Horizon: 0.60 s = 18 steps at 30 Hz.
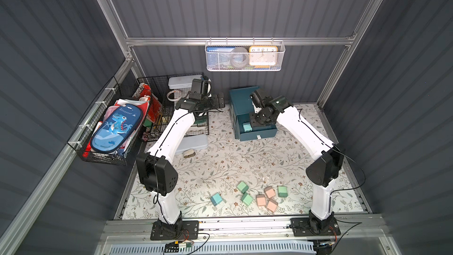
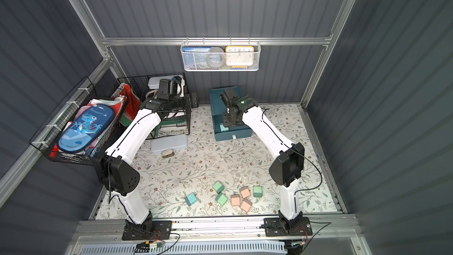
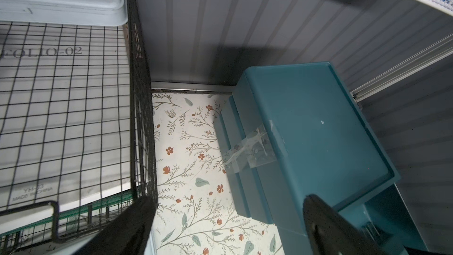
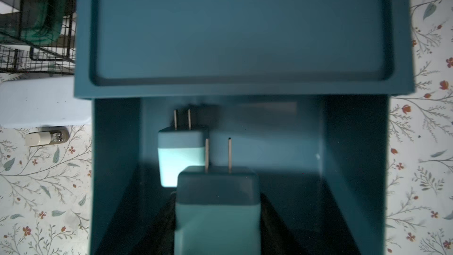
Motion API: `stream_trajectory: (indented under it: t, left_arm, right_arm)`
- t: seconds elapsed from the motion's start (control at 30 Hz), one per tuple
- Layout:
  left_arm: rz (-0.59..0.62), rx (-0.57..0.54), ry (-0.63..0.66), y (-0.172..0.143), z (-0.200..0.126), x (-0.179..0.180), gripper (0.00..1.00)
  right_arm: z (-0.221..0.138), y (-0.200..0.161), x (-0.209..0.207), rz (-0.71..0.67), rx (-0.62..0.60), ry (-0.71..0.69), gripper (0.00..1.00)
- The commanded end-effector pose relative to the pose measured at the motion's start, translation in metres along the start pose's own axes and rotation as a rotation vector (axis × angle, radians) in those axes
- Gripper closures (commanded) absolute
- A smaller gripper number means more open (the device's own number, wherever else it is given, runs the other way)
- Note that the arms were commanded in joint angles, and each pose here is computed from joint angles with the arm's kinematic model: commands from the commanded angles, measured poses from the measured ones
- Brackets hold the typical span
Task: Place the plugs into the drawer by color
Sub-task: Place the plug in the drawer.
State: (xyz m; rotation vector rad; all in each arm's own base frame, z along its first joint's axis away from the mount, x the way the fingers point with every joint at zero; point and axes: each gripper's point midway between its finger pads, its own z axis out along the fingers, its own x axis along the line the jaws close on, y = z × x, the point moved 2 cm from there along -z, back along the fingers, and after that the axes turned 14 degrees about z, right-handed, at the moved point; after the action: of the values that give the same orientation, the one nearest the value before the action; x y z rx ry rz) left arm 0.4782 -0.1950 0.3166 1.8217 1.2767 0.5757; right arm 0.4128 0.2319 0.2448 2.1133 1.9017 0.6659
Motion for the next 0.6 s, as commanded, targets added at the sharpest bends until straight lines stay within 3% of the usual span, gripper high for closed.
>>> stream_trajectory:
  t: [0.0, 0.57]
  left_arm:
    - [0.021, -0.006, -0.011, 0.002, 0.001, -0.001, 0.01]
    - [0.031, -0.016, -0.002, 0.003, -0.005, 0.000, 0.01]
  right_arm:
    - [0.002, -0.004, -0.003, -0.020, 0.042, -0.019, 0.87]
    - [0.031, -0.018, -0.005, -0.036, 0.142, -0.036, 0.68]
